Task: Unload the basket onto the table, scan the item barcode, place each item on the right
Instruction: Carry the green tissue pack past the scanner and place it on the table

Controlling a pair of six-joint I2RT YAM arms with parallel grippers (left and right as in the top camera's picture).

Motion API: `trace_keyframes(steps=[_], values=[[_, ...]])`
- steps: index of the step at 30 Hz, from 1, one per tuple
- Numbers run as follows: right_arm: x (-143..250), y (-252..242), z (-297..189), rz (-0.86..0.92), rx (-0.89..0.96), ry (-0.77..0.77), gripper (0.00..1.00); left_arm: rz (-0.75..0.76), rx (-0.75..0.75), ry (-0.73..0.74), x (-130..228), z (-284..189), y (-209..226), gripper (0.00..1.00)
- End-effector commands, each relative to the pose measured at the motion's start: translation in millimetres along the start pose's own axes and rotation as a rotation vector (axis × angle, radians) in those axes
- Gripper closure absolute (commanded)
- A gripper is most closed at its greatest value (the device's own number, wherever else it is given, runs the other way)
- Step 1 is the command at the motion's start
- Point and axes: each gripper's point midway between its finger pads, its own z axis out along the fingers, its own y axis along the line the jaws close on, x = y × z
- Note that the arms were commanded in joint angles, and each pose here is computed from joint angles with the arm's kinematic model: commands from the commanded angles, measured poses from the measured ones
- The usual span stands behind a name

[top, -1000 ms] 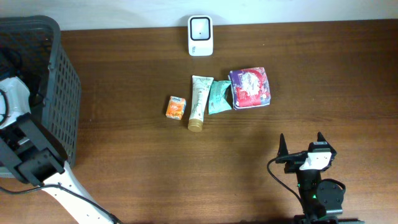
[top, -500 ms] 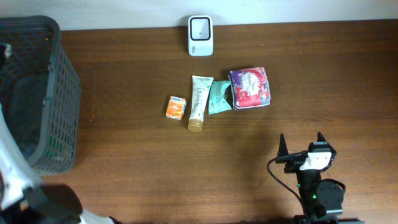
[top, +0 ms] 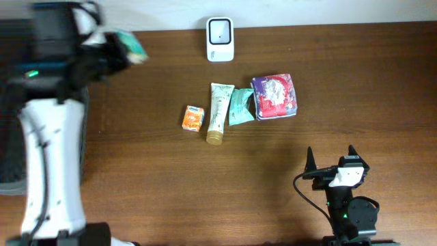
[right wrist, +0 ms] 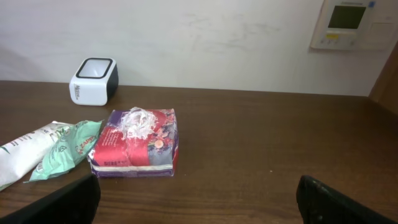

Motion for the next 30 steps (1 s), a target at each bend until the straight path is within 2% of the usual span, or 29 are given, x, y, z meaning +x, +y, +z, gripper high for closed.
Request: trace_keyframes(steps=[1,8,10,14,16,17,18,19,20,22,24,26,30], values=[[3,-1,0,-0.007,0.006,0.004,0.01,0.132,0.018,0.236,62,68,-16,1.00],[4,-1,0,-0.007,0.006,0.005,0.01,0.172,-0.007,0.504,141,151,-17,1.00],[3,-1,0,-0.007,0.006,0.004,0.01,0.229,-0.001,0.583,167,175,-17,1.00],[3,-1,0,-0.007,0.006,0.004,0.01,0.294,0.009,0.656,197,204,-20,1.00],[3,-1,0,-0.007,0.006,0.004,0.01,0.309,0.013,0.660,202,214,-21,0.96],[4,-1,0,-0.007,0.006,0.005,0.01,0.312,0.011,0.659,203,217,-20,0.88],[3,-1,0,-0.007,0.006,0.004,0.01,0.311,0.011,0.662,205,220,-19,0.72],[3,-1,0,-0.007,0.006,0.004,0.01,0.311,0.010,0.660,205,221,-19,0.49],[3,-1,0,-0.007,0.006,0.004,0.01,0.311,0.007,0.654,203,221,-18,0.33],[4,-1,0,-0.007,0.006,0.005,0.01,0.310,-0.020,0.621,188,220,-12,0.23],[3,-1,0,-0.007,0.006,0.004,0.01,0.288,-0.020,0.592,165,211,-11,0.18],[3,-1,0,-0.007,0.006,0.004,0.01,0.254,-0.016,0.520,116,185,-13,0.01],[3,-1,0,-0.007,0.006,0.004,0.01,0.188,-0.024,0.296,15,108,-8,0.01]])
